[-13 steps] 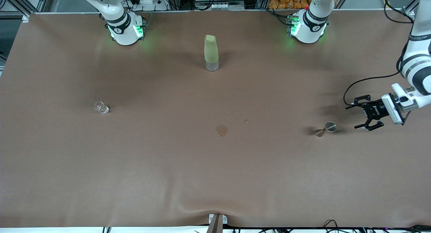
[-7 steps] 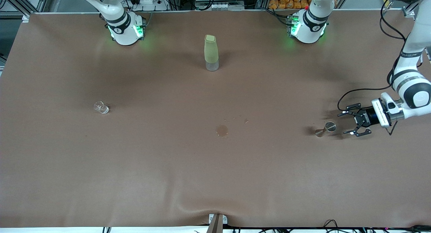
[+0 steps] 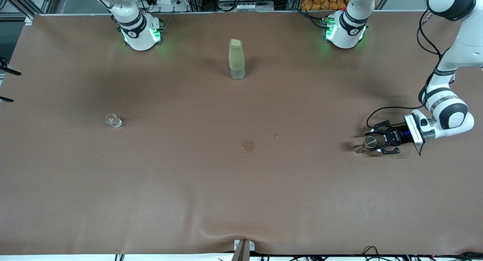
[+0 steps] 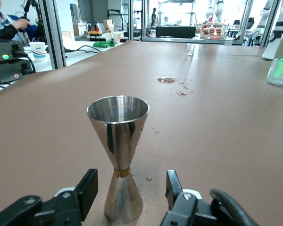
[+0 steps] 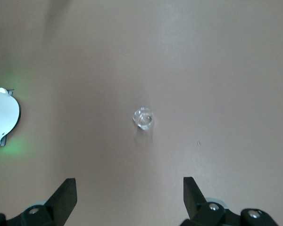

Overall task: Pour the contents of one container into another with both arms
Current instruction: 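Grasp the jigger with the left gripper while the right gripper reaches the beaker, then lift the jigger and the beaker while carrying both toward the table middle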

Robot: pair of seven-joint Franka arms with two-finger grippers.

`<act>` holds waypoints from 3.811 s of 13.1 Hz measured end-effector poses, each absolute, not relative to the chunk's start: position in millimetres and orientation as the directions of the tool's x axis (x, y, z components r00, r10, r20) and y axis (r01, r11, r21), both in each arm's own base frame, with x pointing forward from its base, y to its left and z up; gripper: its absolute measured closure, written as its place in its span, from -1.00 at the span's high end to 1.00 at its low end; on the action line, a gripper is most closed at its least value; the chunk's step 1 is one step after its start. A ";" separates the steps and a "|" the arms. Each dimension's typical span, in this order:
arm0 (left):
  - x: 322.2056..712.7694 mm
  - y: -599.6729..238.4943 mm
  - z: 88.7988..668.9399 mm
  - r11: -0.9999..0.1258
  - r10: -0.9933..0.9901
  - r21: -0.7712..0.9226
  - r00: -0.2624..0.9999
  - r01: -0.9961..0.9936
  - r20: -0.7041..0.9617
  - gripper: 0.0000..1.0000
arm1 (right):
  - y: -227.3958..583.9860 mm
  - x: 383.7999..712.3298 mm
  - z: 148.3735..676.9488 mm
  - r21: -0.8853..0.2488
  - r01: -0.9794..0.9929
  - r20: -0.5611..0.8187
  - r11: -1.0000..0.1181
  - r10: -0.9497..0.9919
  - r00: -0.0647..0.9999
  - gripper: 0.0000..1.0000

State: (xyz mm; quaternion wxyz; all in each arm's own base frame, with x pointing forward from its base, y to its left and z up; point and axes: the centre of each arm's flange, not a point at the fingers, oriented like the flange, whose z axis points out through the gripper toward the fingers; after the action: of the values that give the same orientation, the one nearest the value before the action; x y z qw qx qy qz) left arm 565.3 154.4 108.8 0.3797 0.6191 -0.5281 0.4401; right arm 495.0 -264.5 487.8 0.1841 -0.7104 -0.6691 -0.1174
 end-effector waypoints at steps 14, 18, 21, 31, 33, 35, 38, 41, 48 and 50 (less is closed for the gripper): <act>590.2 138.5 104.1 -0.139 -0.275 -0.024 0.015 -0.990 0.961 0.07 | -292.1 490.8 198.3 0.026 0.996 0.817 0.082 0.573 -0.069 1.00; 591.8 133.0 104.2 -0.129 -0.276 -0.025 0.012 -0.991 0.961 -0.04 | -292.4 480.0 162.0 0.032 0.999 0.876 0.022 0.480 -0.038 1.00; 591.6 132.8 103.7 -0.129 -0.275 -0.024 0.013 -0.991 0.961 -0.16 | -286.4 469.2 130.6 0.007 1.000 0.914 -0.001 0.405 -0.006 1.00; 590.2 129.3 99.9 -0.114 -0.279 -0.018 0.015 -0.993 0.960 -0.30 | -264.1 458.5 62.0 -0.011 0.996 0.970 -0.089 0.241 0.033 1.00; 588.4 128.5 95.2 -0.113 -0.276 -0.010 0.022 -0.994 0.961 -0.37 | -259.0 460.2 60.0 -0.009 0.996 0.974 -0.087 0.225 0.029 1.00; 586.6 128.3 93.4 -0.097 -0.276 -0.007 0.020 -0.995 0.961 -0.57 | -252.2 464.0 59.3 -0.004 0.997 0.977 -0.081 0.212 0.021 1.00; 588.0 128.4 96.6 -0.057 -0.293 -0.007 0.010 -0.998 0.956 -0.56 | -236.2 471.8 56.9 0.007 0.998 0.983 -0.066 0.186 0.005 1.00; 586.9 125.8 97.2 -0.041 -0.288 0.008 0.020 -0.999 0.958 -0.56 | -225.2 475.9 53.6 0.018 0.998 0.985 -0.055 0.171 -0.008 1.00; 648.5 8.9 164.6 0.133 -0.244 0.001 -0.032 -0.991 0.969 -0.58 | -204.6 482.7 39.8 0.027 0.999 0.986 -0.036 0.165 -0.021 0.91; 660.4 -57.4 185.1 0.203 -0.264 -0.021 -0.075 -0.979 0.961 -0.58 | -197.8 485.7 39.2 0.031 0.999 0.987 -0.029 0.156 -0.026 0.67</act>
State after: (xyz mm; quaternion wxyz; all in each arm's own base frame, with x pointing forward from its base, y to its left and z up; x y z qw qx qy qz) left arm 660.4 -57.4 185.1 0.4618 0.4991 -0.6229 0.3868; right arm 485.7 -197.8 39.2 0.4442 -0.5381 -0.5367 -0.4745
